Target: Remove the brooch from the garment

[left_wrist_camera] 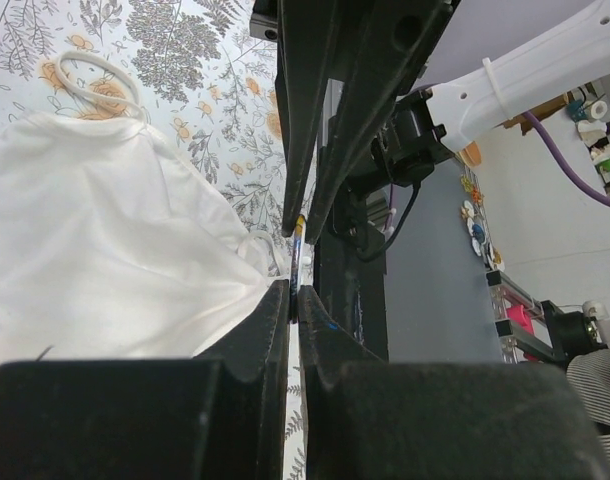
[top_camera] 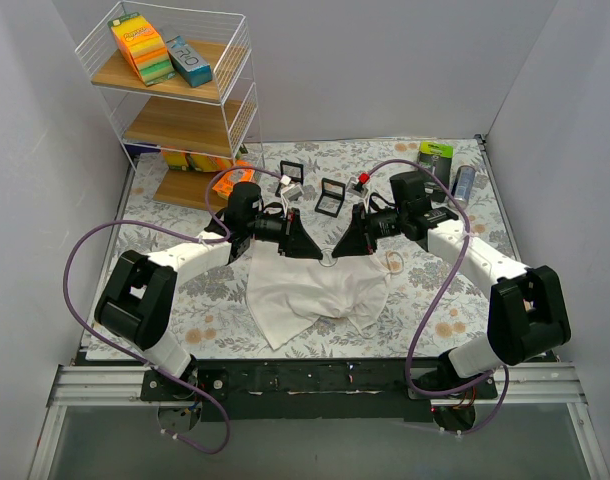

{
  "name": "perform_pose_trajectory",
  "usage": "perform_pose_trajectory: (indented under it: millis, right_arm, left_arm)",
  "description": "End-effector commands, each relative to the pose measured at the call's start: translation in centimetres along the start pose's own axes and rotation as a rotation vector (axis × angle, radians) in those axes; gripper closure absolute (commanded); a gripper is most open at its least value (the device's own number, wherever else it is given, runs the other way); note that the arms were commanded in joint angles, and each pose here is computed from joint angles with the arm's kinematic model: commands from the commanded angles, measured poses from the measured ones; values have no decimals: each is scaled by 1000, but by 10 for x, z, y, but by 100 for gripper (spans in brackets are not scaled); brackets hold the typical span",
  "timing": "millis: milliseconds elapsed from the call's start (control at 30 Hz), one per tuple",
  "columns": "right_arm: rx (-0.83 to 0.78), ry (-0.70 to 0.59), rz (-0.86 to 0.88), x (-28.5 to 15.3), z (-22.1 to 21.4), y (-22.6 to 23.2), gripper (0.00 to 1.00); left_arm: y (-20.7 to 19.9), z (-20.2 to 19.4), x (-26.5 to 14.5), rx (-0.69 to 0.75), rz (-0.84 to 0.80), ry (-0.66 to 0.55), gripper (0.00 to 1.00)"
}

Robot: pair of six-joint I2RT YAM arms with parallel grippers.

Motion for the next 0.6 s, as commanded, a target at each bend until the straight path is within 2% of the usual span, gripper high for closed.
perform_pose_trajectory:
  millis: [0,33,167,200,233,300,367,500,567]
  right_arm:
    - [-26,-21,59,4,2,3,94]
    - [-25,-19,59,5,1,3,99]
    - [-27,-19,59,5,2,3,99]
    - [-21,-15,52,6,1,2,99]
    - [-16,-12,42,5,2,2,99]
    - [-42,-9,-4,2,9,-1,99]
    - [-71,0,-41,-1,18,-3,99]
    - [-124,29,-156,-11,30,-19,99]
    - [-157,49,-210,-17,35,-27,99]
  left_arm:
    - [-16,13,-3,71,-28,-26,100]
    - [-15,14,-3,75,-29,-29,100]
    - [-13,16,-2,65,-20,-37,100]
    - [-13,18,-2,66,-13,-43,95]
    - [-13,18,-2,68,-1,-43,74]
    - [-10,22,-3,74,50,-67,59]
    - [-9,23,-7,87,79,-68,49]
    - [-3,22,-21,104,169,-74,39]
    - [1,20,-33,91,217,-69,31]
Point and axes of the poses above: each gripper's point midway between its finger pads, its own x axis out along the fingers, its own y axis along the line the jaws close on, z = x × y, the point moved 8 cm from there along -x, back along the fingers, and after that the axes turned 11 degrees about -x, right-handed, at the moved point
